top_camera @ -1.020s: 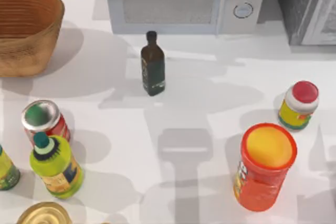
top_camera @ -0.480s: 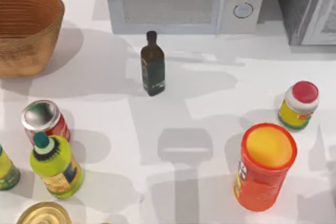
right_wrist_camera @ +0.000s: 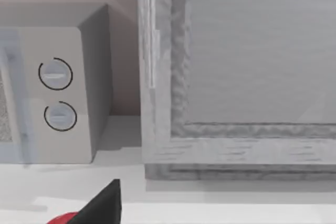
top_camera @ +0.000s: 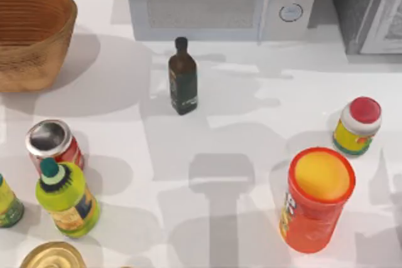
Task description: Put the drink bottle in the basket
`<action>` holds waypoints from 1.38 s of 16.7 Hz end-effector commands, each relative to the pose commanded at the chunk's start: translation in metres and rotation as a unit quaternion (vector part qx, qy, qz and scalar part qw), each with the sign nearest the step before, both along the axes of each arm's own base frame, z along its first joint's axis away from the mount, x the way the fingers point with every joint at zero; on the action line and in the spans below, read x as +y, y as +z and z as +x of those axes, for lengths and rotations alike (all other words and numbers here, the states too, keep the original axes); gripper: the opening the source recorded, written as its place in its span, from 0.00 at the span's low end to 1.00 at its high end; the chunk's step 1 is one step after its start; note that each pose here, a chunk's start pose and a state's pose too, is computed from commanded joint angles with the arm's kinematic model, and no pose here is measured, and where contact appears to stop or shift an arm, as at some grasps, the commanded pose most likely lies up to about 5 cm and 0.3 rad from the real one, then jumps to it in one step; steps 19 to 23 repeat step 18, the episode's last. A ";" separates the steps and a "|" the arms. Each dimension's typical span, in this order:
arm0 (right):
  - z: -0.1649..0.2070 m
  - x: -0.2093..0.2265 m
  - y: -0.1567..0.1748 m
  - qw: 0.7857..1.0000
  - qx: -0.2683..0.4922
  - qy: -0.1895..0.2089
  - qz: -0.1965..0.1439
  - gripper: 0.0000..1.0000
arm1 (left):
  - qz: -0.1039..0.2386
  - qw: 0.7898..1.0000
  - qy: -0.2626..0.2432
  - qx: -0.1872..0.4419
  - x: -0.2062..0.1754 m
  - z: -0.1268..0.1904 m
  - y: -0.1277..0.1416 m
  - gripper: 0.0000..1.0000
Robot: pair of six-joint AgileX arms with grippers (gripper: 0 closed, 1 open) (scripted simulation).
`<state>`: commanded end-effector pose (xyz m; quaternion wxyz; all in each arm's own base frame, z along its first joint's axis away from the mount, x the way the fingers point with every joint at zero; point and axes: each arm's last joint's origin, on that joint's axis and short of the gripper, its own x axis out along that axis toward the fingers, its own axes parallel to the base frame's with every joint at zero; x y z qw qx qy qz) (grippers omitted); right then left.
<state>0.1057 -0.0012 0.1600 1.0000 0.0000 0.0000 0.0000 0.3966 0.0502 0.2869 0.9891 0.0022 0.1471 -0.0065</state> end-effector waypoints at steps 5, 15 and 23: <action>0.000 0.000 0.000 1.000 0.000 0.000 0.000 1.00 | 0.000 1.000 0.000 0.000 0.000 0.000 0.000 0.45; 0.000 0.000 0.000 1.000 0.000 0.000 0.000 1.00 | 0.000 1.000 0.000 0.000 0.000 0.000 0.000 1.00; 0.000 0.000 0.000 1.000 0.000 0.000 0.000 1.00 | 0.000 1.000 0.000 0.000 0.000 0.000 0.000 1.00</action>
